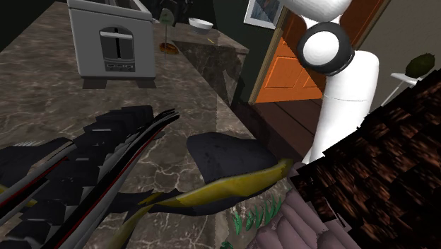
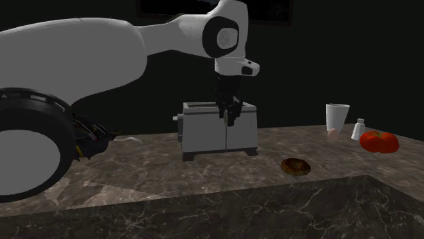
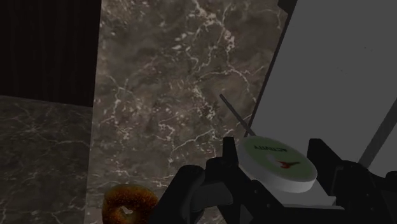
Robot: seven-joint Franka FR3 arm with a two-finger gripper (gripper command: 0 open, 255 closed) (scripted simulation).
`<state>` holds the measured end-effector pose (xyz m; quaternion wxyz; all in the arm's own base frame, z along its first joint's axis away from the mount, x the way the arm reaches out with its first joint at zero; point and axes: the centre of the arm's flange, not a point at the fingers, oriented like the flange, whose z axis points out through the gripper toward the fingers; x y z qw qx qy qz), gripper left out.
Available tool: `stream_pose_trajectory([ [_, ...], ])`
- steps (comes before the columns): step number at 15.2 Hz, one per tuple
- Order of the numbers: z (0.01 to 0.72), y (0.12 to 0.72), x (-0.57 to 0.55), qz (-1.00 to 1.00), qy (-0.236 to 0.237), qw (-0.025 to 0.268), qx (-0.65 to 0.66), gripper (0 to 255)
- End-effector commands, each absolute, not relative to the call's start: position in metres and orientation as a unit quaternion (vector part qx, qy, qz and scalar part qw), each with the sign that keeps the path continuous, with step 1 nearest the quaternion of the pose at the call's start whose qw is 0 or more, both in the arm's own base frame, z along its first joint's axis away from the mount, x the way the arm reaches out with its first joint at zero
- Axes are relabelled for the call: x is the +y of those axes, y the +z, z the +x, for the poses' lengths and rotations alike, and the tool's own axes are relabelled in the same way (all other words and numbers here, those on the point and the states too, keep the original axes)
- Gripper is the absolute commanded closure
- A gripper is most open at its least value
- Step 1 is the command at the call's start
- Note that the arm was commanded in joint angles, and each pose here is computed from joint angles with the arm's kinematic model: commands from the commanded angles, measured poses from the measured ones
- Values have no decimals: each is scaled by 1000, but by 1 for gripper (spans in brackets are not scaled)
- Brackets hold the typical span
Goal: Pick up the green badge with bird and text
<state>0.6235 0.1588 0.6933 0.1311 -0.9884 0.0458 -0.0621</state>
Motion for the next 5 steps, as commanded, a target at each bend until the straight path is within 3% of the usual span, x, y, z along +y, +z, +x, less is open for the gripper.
stream_pose_trajectory([
  [1,624,703,159,-988,-62,131,46,255],
  [5,624,715,159,-988,-62,131,46,255],
])
